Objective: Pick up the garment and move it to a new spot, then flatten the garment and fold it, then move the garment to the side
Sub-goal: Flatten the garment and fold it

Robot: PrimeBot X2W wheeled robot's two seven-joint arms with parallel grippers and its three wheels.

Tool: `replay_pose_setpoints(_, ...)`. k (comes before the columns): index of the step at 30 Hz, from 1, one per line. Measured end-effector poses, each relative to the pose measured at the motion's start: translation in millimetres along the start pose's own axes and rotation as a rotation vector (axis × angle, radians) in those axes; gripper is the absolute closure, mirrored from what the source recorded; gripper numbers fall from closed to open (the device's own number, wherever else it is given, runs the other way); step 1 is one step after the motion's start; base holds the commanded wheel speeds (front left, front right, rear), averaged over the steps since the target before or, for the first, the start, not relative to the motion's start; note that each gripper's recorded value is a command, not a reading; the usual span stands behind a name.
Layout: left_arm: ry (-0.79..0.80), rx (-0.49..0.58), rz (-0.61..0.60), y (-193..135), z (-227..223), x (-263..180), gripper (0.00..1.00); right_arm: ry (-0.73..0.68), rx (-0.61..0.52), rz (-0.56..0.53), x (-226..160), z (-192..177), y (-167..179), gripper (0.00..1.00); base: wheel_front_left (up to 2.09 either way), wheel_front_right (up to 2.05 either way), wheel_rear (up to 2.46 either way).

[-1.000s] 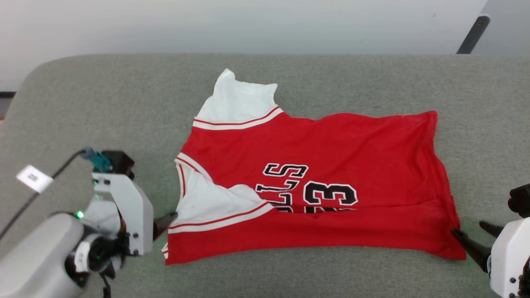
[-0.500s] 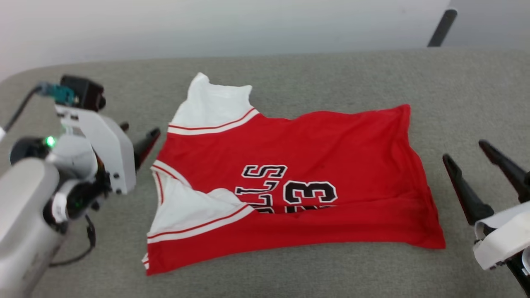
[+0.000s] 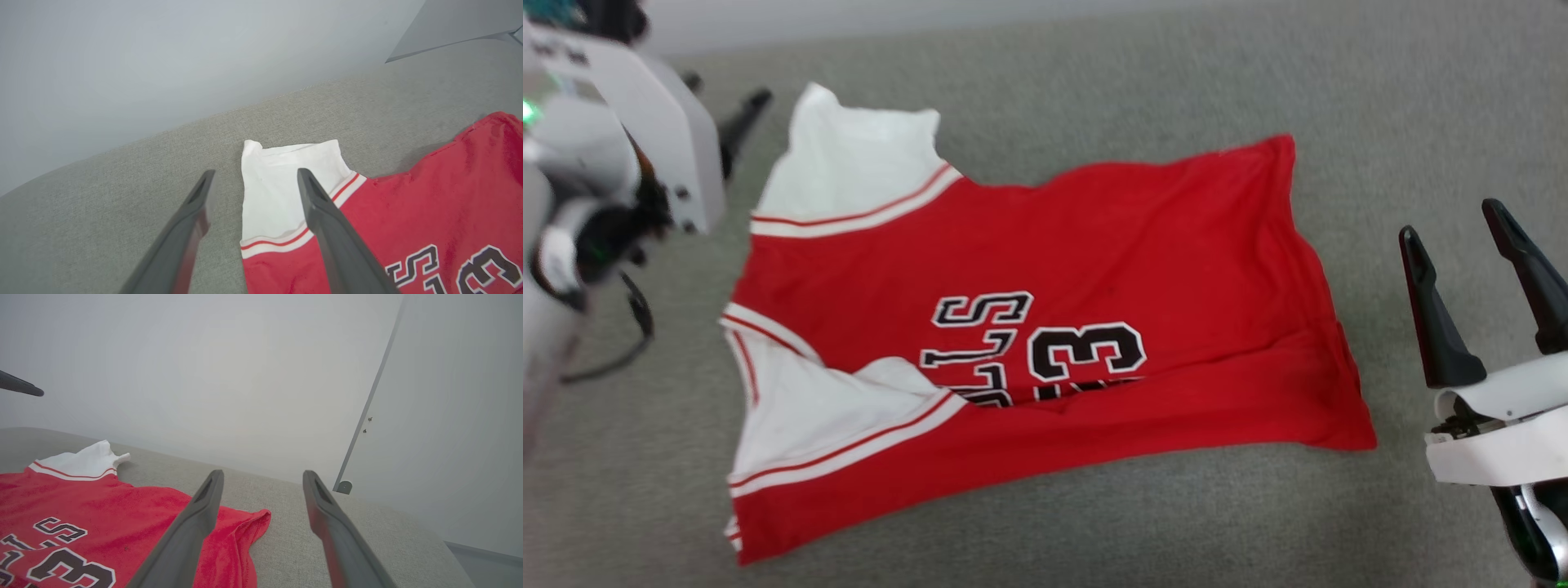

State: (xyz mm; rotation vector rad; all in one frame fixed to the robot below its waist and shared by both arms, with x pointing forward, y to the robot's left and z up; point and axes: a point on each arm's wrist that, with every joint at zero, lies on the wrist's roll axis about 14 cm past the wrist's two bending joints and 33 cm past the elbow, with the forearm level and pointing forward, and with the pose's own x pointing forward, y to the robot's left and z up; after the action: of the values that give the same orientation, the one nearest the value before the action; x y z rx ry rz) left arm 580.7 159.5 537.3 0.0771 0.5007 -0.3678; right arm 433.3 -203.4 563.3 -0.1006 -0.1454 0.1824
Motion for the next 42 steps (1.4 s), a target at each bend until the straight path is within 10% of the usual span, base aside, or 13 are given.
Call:
replay_pose_setpoints(23, 0.459, 0.004, -0.017, 13, -88, 136, 0.00, 0.199, 0.029, -0.080, 3, -93, -23, 0.00, 0.00, 0.00, 0.00)
replay_pose_setpoints(24, 0.471, 0.003, -0.017, 12, -90, 138, 0.05, 0.203, 0.029, -0.081, 3, -95, -24, 0.00, 0.00, 0.00, 0.00)
replay_pose_setpoints(27, 0.511, -0.009, -0.009, 12, -96, 144, 1.00, 0.217, 0.027, -0.081, 3, -98, -26, 0.00, 0.00, 0.00, 0.00)
replay_pose_setpoints(42, 0.559, -0.033, -0.025, 2, -101, 146, 1.00, 0.346, 0.112, 0.011, 33, -95, -19, 0.00, 0.00, 0.00, 0.00)
